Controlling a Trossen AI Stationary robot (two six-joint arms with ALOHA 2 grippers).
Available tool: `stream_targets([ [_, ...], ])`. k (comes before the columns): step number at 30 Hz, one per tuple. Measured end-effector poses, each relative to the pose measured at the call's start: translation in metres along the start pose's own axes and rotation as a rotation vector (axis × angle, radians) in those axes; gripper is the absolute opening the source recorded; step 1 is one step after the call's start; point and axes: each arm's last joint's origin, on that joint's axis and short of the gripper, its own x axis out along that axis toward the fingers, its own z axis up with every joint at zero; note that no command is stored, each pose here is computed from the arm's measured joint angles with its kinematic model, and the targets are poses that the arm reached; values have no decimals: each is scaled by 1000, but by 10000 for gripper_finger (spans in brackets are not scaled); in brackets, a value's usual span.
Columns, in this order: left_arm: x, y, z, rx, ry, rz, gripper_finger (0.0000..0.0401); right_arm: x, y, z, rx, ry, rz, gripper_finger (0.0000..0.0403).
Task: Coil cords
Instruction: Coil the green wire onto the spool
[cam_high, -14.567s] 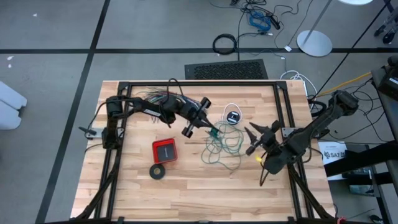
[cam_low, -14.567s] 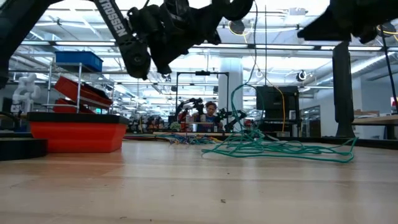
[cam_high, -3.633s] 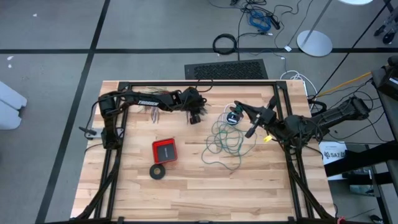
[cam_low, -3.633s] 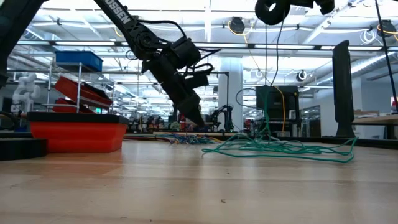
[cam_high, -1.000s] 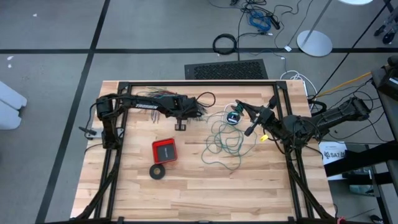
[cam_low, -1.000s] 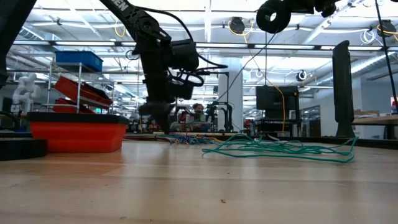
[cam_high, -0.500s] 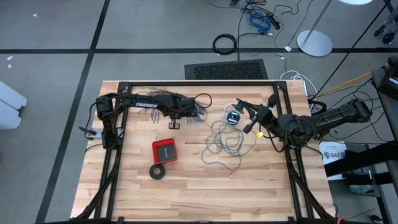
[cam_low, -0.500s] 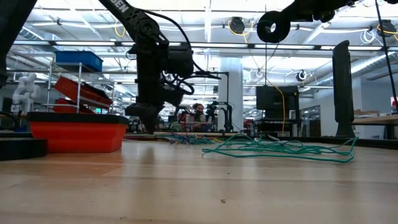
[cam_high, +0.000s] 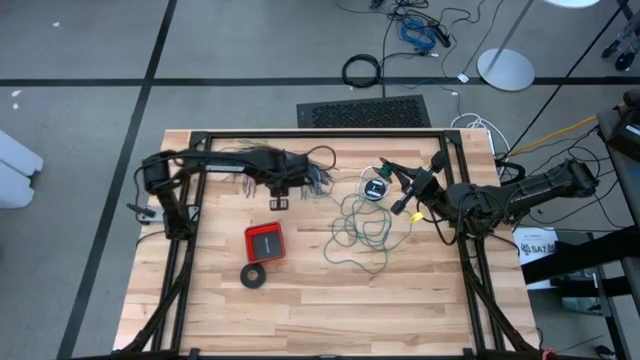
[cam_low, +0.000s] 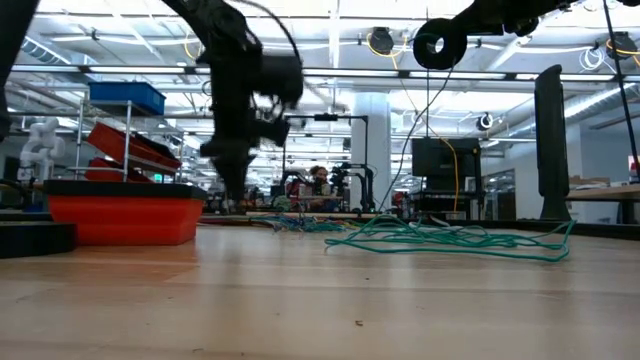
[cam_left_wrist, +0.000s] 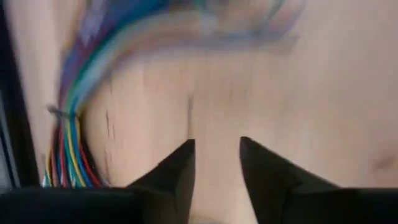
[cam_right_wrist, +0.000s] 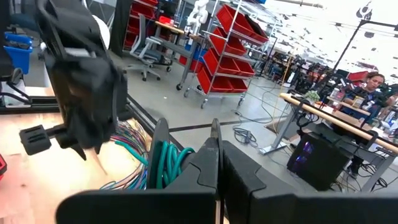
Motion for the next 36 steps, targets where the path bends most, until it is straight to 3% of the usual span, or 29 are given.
stream_targets([
  [5,-51,-5,21,-82,-446,-81,163,0,0,0,9,-1,4,0],
  [9,-81,-20,43,-43,-834,-130,164,0,1,2,25,-18,36,0],
  [13,-92,-40,62,5,-1055,-149,164,0,3,4,30,-54,135,0],
  [21,-68,-80,86,67,-1120,-146,164,-1,4,7,80,-90,194,0],
  [27,-43,-89,100,19,-1139,25,164,-1,5,9,93,-107,223,0],
  [36,-47,-101,105,47,-1179,250,164,-1,5,8,91,-102,227,0],
])
